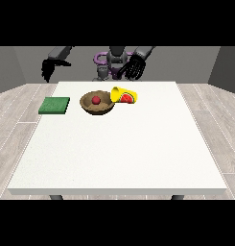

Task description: Pick the cup and pour the ball into the bowl, then pick the bowl and place it on the pad

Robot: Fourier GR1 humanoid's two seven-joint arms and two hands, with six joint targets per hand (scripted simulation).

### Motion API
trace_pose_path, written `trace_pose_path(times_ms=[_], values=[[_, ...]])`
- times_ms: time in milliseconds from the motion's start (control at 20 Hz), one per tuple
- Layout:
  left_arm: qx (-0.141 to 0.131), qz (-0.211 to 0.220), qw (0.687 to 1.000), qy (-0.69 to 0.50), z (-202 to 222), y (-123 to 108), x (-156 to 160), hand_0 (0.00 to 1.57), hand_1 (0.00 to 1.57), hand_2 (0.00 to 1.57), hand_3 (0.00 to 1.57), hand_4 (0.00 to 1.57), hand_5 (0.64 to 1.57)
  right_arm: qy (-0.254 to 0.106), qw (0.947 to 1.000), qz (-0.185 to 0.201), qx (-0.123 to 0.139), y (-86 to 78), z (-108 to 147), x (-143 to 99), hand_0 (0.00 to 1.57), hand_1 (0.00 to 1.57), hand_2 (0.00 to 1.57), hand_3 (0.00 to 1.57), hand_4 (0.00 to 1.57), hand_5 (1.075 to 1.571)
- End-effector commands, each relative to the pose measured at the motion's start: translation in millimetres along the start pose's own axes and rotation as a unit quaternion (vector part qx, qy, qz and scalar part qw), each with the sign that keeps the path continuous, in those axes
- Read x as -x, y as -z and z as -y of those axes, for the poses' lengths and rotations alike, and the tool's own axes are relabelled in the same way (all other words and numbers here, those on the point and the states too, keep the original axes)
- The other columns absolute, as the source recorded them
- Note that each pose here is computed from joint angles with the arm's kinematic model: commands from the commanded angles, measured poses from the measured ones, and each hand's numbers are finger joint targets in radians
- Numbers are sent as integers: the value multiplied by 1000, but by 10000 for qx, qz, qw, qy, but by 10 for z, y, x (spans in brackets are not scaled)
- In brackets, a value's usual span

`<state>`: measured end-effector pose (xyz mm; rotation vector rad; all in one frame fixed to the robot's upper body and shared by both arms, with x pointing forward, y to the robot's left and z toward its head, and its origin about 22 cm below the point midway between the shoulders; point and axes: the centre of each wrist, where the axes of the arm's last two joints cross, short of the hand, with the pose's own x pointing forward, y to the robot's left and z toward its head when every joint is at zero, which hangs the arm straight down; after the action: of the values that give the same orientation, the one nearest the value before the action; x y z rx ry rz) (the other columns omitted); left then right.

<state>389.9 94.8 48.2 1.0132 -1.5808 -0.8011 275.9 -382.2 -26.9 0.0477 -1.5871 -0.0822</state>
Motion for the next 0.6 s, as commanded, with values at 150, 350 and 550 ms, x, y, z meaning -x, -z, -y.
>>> trace_pose_path(times_ms=[150, 350, 550], values=[[-291, -578, 9435, -3249, -163, -227, 266, 0, 0, 0, 0, 0, 1556, -2, 9994, 351, -60, 309, -493, -70, 0, 0, 0, 0, 293, 1570], [151, 26, 9083, -4181, -60, -501, 415, 0, 0, 0, 0, 0, 1565, 125, 9993, 243, 244, 420, -944, -18, 0, 0, 0, 0, 213, 1571], [258, 486, 8917, -4493, -82, -544, 576, 0, 0, 0, 0, 0, 1564, 223, 9968, 311, 697, 435, -1041, 88, 0, 0, 0, 0, 319, 1570]])
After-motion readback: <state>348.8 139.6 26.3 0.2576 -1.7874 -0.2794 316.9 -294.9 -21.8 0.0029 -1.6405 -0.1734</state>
